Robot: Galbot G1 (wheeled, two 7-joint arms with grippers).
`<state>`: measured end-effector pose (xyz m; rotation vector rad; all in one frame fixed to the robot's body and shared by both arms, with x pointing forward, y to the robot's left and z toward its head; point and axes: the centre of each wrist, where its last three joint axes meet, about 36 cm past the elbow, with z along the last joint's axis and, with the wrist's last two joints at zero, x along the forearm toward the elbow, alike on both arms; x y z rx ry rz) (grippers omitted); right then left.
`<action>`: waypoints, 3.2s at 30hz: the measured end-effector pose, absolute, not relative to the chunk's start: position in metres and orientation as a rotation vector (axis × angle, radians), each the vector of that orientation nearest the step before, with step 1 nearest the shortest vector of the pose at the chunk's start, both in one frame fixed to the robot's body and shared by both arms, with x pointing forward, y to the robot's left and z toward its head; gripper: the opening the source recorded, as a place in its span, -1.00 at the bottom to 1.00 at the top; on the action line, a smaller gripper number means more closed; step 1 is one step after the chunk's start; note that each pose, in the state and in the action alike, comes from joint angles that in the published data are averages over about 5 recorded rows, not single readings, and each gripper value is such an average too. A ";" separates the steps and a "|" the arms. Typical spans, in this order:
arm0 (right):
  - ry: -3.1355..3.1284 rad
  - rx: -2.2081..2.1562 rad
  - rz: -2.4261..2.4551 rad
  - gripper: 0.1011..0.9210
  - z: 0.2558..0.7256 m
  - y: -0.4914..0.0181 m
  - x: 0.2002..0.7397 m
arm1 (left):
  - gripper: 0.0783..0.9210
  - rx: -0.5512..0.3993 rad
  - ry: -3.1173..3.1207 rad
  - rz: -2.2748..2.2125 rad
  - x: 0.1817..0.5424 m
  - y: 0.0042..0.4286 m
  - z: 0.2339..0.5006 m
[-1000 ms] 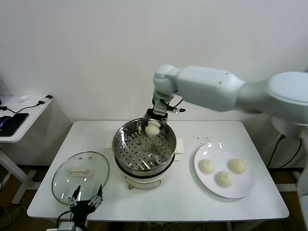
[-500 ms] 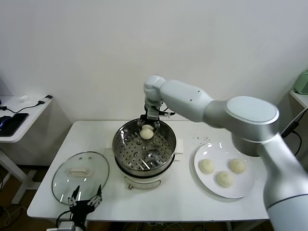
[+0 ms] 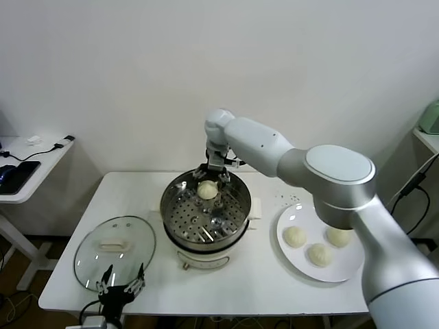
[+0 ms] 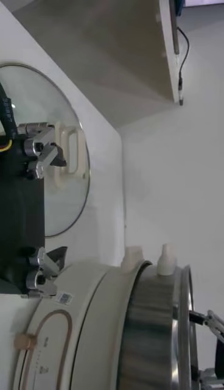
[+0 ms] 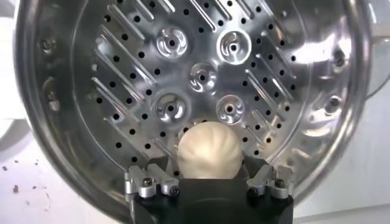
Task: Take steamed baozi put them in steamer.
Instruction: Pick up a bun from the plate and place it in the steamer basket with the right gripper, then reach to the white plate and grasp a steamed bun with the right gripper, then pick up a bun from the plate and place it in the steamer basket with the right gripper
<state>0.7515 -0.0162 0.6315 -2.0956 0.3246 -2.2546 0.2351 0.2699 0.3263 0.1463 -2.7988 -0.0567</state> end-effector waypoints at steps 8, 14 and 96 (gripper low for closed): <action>0.458 -2.177 -2.171 0.76 0.697 -0.092 0.745 | 0.77 0.141 -2.809 -0.059 0.237 0.270 0.331; 0.639 -2.286 -2.170 0.76 0.714 -0.192 0.722 | 0.77 0.139 -2.818 -0.061 0.239 0.270 0.332; 2.482 -2.209 -2.129 0.33 0.696 -0.244 0.651 | 0.77 0.122 -2.842 -0.074 0.240 0.267 0.343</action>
